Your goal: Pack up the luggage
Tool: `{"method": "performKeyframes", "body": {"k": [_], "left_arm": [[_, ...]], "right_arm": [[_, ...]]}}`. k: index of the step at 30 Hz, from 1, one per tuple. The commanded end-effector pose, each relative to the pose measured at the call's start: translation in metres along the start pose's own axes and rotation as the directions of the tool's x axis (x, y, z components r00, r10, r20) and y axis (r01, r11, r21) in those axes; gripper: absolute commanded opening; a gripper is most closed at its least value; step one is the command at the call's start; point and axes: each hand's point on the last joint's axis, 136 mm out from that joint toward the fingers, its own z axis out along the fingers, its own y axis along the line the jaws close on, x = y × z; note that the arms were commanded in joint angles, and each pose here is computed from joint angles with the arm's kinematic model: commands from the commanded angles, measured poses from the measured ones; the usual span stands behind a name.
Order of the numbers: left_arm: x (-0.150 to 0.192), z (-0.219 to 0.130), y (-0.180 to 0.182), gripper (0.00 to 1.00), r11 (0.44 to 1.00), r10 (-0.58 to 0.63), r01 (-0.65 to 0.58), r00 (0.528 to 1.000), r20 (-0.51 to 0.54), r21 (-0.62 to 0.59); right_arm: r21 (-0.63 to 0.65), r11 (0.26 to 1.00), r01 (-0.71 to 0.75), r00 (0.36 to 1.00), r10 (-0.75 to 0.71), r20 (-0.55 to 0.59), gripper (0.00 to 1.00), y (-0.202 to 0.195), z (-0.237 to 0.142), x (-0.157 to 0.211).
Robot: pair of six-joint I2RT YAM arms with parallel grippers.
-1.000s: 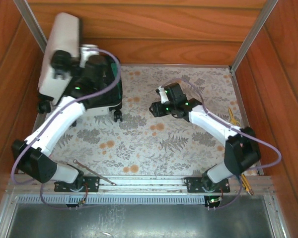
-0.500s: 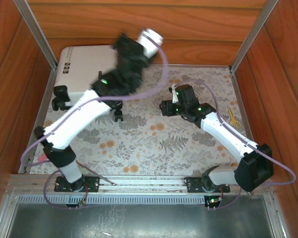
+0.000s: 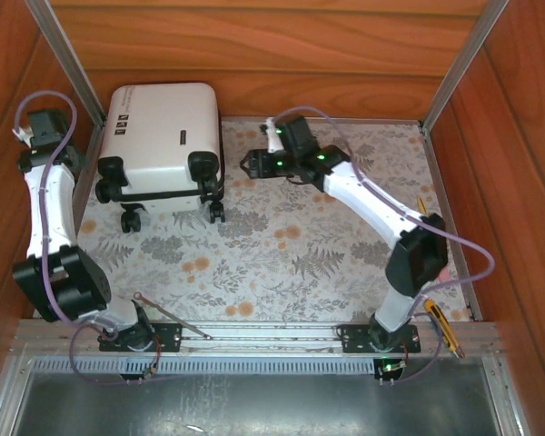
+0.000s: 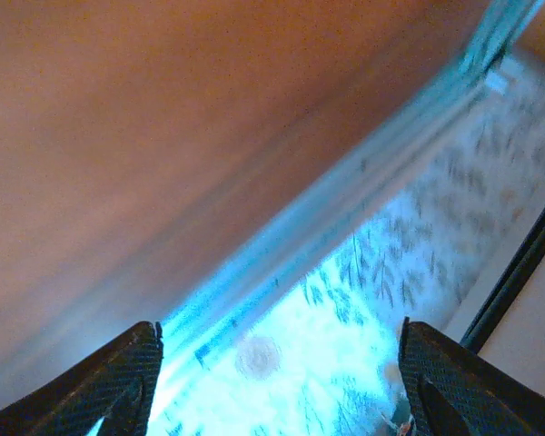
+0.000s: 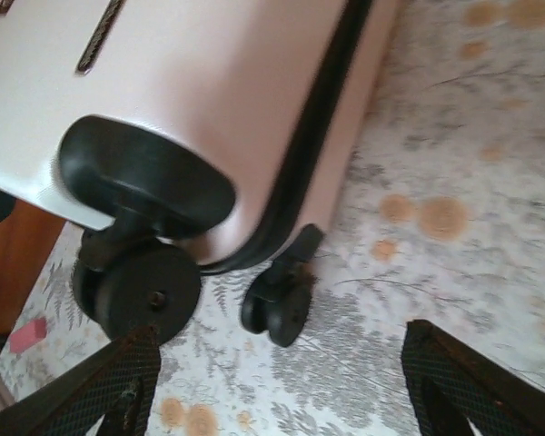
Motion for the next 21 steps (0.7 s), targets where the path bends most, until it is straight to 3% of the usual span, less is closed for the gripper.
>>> {"method": "performKeyframes", "body": {"k": [1, 6, 8, 15, 21], "left_arm": [[0.034, 0.035, -0.012, 0.67, 0.988, -0.091, 0.114, 0.974, -0.206, 0.103], [0.07, 0.055, -0.061, 0.56, 0.945, -0.018, 0.143, 0.921, -0.39, 0.294], [0.086, 0.053, -0.079, 0.54, 0.936, 0.034, 0.116, 0.91, -0.414, 0.333], [0.14, 0.014, -0.141, 0.54, 0.869, 0.205, 0.021, 0.893, -0.4, 0.494], [0.182, -0.02, -0.182, 0.52, 0.808, 0.315, -0.055, 0.881, -0.352, 0.586]], "right_arm": [[-0.05, 0.999, -0.003, 0.997, 0.0, -0.072, 0.75, 0.031, 0.019, 0.007], [-0.041, 0.999, 0.025, 0.993, -0.03, -0.118, 0.75, 0.055, 0.05, 0.011], [-0.016, 0.999, 0.051, 0.988, -0.053, -0.148, 0.75, 0.059, 0.059, 0.016], [0.156, 0.979, 0.132, 0.966, -0.091, -0.244, 0.7, 0.03, 0.077, 0.036], [0.397, 0.889, 0.227, 0.954, -0.122, -0.274, 0.66, -0.039, 0.054, 0.033]]}}
